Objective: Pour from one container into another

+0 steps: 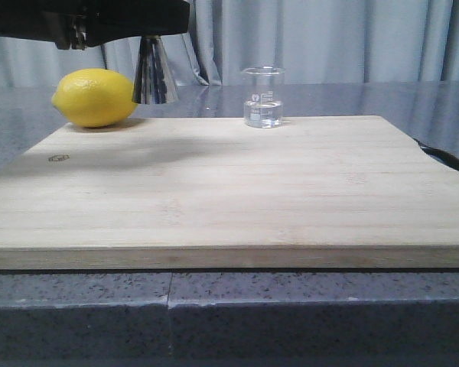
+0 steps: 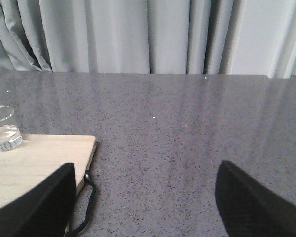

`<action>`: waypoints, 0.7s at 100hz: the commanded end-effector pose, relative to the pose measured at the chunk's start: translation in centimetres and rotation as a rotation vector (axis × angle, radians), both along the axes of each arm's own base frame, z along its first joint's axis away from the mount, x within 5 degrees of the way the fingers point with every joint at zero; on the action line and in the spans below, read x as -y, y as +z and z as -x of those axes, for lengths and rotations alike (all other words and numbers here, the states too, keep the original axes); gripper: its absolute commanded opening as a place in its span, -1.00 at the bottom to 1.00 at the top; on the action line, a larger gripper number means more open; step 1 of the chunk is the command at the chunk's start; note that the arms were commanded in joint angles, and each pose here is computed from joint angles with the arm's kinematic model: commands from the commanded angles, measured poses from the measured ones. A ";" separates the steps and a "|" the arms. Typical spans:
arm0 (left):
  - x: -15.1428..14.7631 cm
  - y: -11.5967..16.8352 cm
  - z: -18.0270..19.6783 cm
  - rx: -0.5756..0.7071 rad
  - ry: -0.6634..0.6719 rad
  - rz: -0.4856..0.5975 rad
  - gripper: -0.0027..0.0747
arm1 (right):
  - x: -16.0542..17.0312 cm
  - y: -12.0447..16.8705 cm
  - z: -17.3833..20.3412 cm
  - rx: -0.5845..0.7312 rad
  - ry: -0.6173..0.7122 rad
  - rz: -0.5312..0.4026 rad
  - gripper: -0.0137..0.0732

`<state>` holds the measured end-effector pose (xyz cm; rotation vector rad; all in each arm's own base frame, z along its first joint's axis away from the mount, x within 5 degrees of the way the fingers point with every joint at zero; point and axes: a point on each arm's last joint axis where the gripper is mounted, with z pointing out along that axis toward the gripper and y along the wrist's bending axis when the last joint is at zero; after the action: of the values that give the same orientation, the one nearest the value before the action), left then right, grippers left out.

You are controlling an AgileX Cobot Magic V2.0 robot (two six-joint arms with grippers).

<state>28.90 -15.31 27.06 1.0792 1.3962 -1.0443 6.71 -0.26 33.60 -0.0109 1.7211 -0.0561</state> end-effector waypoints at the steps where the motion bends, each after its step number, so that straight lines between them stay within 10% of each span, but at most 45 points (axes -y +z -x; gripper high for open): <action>1: 0.2 3.4 0.9 0.063 -0.048 0.145 -0.40 | -0.2 2.0 -1.2 0.052 0.031 0.003 0.52; 70: 0.2 3.4 0.9 0.063 -0.048 0.145 -0.40 | -8.1 1.2 -11.5 0.030 0.440 0.003 0.52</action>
<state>28.89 -15.32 27.05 1.0815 1.3965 -1.0438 17.08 6.94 33.02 -0.3999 1.8124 0.2322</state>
